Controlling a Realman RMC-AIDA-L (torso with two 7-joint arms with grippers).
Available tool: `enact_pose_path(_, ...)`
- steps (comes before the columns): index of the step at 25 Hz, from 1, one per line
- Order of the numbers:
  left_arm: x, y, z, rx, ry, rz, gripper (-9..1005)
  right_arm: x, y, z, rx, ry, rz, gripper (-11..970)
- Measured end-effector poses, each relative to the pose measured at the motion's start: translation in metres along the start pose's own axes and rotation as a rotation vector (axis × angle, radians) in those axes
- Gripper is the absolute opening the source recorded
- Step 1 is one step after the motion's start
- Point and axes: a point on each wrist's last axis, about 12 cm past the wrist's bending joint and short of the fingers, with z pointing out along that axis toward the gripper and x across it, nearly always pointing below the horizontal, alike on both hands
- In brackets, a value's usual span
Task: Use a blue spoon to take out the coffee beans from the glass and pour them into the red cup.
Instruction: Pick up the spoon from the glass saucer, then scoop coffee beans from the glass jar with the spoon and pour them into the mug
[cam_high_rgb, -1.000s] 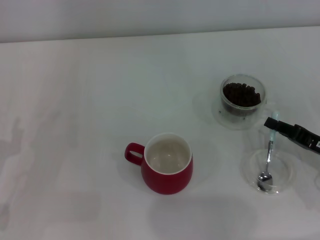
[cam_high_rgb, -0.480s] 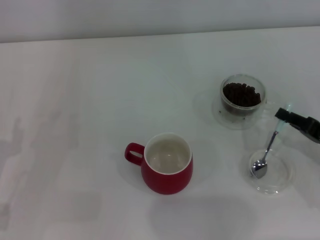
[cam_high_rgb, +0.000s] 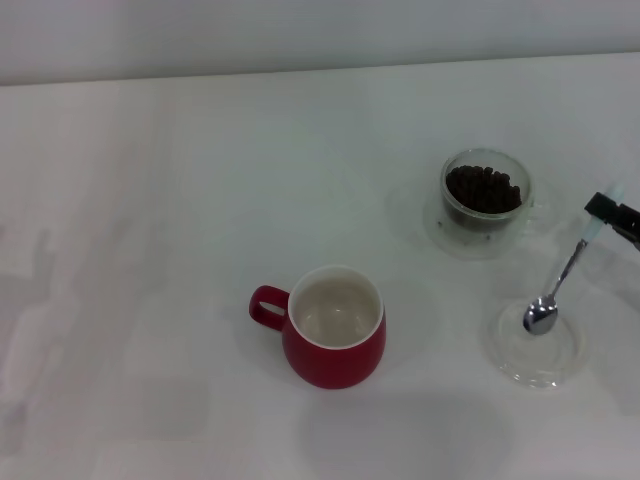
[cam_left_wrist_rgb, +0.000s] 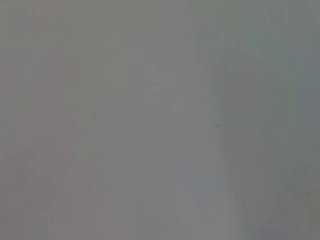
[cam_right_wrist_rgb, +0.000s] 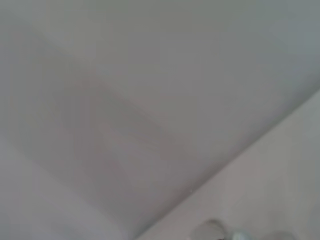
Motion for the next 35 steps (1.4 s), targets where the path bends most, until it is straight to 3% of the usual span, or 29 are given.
enact_pose_path(16, -0.005, -0.009, 0.018, 0.040, -0.035, -0.012, 561, -0.004, 0.031, 0.022, -0.217, -0.095, -0.101, 147)
enact_pose_path(22, -0.007, -0.013, 0.024, 0.050, -0.045, -0.024, 560, 0.004, 0.046, 0.041, -0.326, -0.105, -0.117, 147)
enact_pose_path(28, -0.009, -0.017, 0.026, 0.077, -0.053, -0.025, 560, 0.007, 0.050, 0.050, -0.341, -0.111, -0.133, 147)
enact_pose_path(35, -0.007, -0.018, 0.021, 0.092, -0.044, -0.024, 560, -0.010, 0.045, 0.060, -0.287, -0.142, -0.187, 147)
